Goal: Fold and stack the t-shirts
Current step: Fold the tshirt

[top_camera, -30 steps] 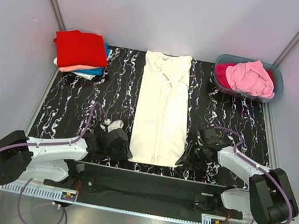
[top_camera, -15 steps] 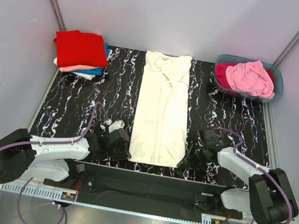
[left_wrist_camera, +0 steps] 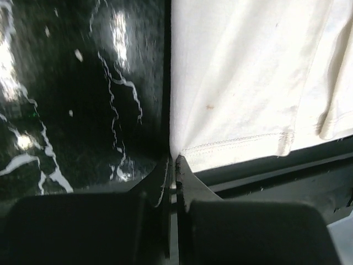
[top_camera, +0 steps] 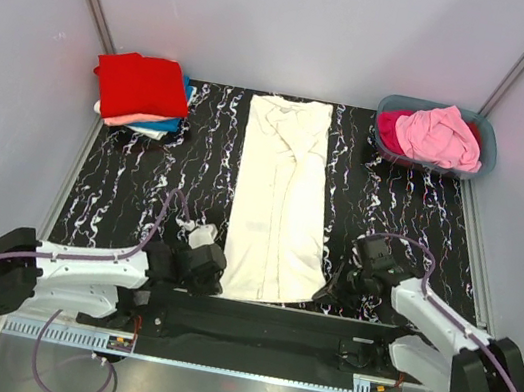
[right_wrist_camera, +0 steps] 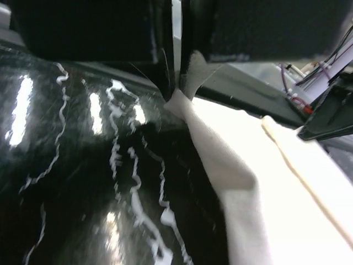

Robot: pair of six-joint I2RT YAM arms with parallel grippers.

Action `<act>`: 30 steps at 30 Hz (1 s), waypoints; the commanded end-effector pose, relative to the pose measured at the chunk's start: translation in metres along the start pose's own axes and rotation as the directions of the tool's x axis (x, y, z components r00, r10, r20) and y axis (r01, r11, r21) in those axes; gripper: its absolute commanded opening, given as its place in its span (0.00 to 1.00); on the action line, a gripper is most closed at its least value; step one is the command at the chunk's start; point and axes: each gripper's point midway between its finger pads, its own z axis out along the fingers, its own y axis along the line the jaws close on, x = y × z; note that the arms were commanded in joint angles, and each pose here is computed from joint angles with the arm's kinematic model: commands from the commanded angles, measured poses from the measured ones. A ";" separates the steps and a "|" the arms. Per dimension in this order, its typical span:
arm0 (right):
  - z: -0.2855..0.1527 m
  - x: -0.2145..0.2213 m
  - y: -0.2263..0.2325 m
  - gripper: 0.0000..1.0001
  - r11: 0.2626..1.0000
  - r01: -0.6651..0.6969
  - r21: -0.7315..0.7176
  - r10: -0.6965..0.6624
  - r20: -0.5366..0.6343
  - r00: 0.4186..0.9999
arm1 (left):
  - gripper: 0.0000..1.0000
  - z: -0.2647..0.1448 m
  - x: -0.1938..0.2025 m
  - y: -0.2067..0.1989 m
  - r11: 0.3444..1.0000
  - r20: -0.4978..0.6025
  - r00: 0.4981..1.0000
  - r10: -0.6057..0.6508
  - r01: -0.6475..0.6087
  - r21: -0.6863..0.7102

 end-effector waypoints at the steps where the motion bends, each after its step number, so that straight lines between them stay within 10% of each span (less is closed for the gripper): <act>1: -0.011 0.016 0.002 0.00 0.999 -0.032 -0.027 0.032 -0.022 0.999 | 0.00 -0.014 0.003 0.002 0.998 0.017 1.000 0.012 -0.011 -0.056; 13: -0.063 0.051 0.035 0.00 0.991 0.006 -0.134 -0.004 0.014 1.000 | 0.00 -0.062 0.005 -0.045 0.998 0.018 0.998 0.053 -0.052 -0.039; 30: -0.091 -0.098 0.116 0.00 0.969 0.235 0.075 -0.246 0.244 0.938 | 0.03 -0.075 -0.130 -0.078 0.993 0.138 0.984 0.115 -0.115 -0.005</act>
